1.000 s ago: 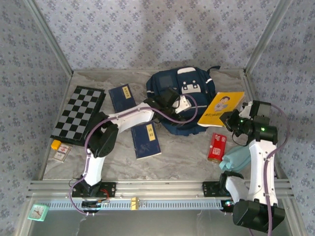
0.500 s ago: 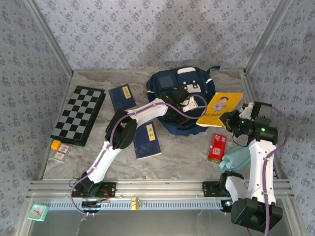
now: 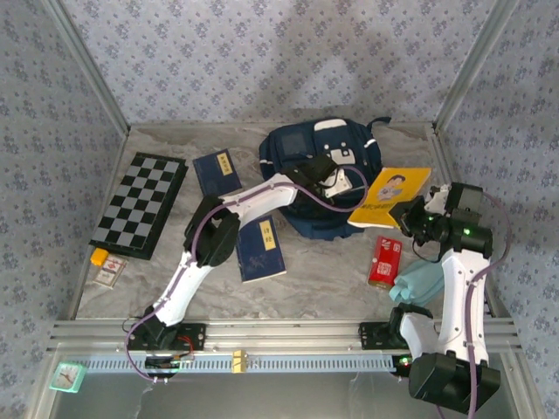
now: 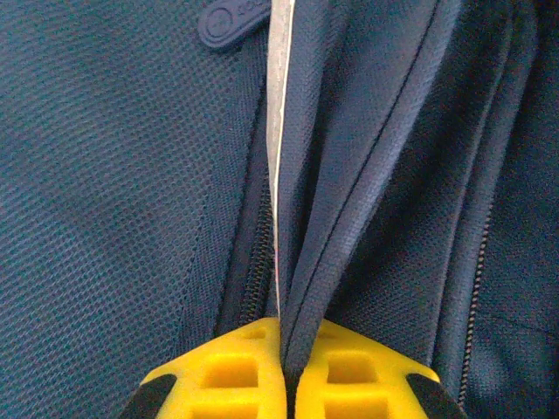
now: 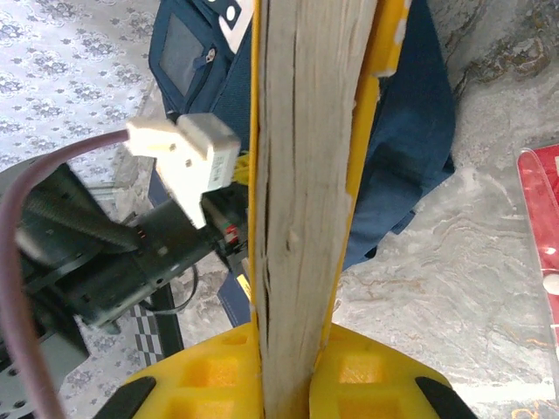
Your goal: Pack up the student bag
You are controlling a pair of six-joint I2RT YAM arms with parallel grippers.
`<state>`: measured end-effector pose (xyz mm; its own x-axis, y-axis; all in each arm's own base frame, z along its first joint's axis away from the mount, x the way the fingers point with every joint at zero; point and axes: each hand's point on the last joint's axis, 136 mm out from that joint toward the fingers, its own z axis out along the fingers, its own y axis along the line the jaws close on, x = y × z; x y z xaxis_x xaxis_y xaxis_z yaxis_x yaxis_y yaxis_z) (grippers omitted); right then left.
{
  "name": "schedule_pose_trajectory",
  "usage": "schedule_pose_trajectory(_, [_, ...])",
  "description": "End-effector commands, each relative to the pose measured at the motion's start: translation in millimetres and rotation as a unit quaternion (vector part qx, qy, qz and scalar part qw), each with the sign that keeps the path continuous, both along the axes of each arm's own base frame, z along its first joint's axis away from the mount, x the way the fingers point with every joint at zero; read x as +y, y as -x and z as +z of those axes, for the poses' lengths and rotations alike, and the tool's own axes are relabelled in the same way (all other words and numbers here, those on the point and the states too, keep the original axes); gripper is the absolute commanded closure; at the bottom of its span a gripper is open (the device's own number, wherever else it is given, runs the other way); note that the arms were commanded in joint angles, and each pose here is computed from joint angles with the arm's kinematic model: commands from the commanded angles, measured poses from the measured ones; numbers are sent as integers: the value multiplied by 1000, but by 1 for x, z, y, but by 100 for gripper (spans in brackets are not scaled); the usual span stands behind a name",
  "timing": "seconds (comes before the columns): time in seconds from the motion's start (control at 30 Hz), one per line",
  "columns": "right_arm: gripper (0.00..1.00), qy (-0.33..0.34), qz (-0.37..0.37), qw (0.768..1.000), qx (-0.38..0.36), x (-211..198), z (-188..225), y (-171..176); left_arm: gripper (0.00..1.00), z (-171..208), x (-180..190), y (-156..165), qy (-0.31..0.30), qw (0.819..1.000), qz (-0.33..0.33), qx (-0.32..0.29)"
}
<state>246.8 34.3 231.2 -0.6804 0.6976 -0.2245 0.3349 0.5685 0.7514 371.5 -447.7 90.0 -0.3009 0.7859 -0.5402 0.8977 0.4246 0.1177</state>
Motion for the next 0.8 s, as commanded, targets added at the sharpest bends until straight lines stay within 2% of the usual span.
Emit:
schedule_pose_trajectory(0.0, [100, 11, 11, 999, -29, 2, 20, 3, 100, 80, 12, -4, 61, 996, 50, -35])
schedule_pose_trajectory(0.3, [100, 27, 38, 999, -1, 10, 21, 30, 100, 151, 39, -4, 109, 983, 125, -75])
schedule_pose_trajectory(0.47, [99, 15, 74, 997, 17, 27, 8, 39, 100, 179, 45, -10, 121, 977, 136, -113])
schedule_pose_trajectory(0.57, [99, -14, 104, 994, 10, 46, 0, 33, 100, 200, 43, -12, 133, 974, 127, -132])
schedule_pose_trajectory(0.77, [98, -50, 164, 983, -72, 91, 2, -5, 100, 219, 40, -10, 147, 972, 114, -141])
